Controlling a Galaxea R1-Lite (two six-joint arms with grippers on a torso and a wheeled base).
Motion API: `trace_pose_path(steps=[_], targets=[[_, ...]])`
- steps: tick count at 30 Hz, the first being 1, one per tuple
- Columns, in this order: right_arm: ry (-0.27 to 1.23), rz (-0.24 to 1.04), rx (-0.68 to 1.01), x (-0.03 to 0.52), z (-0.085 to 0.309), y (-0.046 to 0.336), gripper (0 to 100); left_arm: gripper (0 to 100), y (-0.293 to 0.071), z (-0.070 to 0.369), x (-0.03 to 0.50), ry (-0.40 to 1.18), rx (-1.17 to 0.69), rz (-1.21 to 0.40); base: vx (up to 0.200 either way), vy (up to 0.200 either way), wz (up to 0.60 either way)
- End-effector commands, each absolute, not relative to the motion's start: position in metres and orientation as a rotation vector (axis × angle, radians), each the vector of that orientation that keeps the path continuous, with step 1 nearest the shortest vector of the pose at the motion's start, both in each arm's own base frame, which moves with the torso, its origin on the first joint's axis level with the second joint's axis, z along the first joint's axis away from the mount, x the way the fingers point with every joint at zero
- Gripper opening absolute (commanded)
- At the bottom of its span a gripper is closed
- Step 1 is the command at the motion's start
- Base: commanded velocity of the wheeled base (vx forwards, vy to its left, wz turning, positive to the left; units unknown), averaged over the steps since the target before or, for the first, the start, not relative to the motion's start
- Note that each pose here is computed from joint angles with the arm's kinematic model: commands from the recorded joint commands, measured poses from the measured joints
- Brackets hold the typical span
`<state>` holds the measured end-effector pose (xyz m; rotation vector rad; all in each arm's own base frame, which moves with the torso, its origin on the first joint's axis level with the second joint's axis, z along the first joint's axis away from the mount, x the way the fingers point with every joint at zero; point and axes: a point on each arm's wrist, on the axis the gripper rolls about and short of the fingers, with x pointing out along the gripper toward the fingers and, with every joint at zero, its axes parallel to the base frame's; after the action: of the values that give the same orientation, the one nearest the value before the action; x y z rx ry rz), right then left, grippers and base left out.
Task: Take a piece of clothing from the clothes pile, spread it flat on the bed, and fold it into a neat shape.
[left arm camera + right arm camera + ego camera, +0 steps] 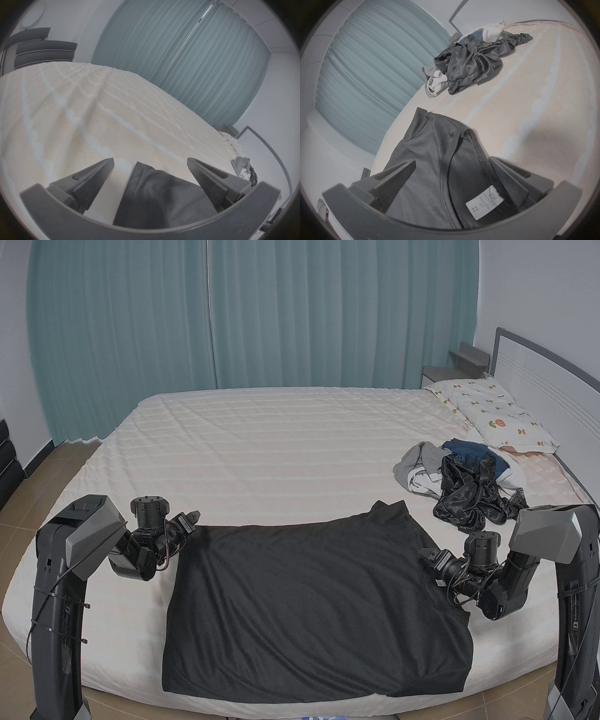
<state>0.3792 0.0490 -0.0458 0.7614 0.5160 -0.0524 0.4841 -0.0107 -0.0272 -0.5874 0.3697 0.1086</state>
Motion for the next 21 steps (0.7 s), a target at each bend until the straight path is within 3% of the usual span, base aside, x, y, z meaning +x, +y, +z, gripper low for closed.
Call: trace_pose_path(steps=[1, 11, 21], targets=[[0.502, -0.057, 0.765, 0.38, -0.042, 0.046, 100, 0, -0.012, -0.034, 0.485, 0.38, -0.587, 0.11, 0.0, 0.0, 0.0], [0.418, -0.108, 0.788, 0.387, -0.023, 0.009, 100, 0, -0.011, -0.034, 0.493, 0.334, -0.638, 0.127, 0.0, 0.0, 0.0], [0.462, -0.031, 0.805, 0.39, -0.031, 0.007, 100, 0, -0.008, -0.035, 0.493, 0.334, -0.663, 0.138, 0.0, 0.0, 0.0]])
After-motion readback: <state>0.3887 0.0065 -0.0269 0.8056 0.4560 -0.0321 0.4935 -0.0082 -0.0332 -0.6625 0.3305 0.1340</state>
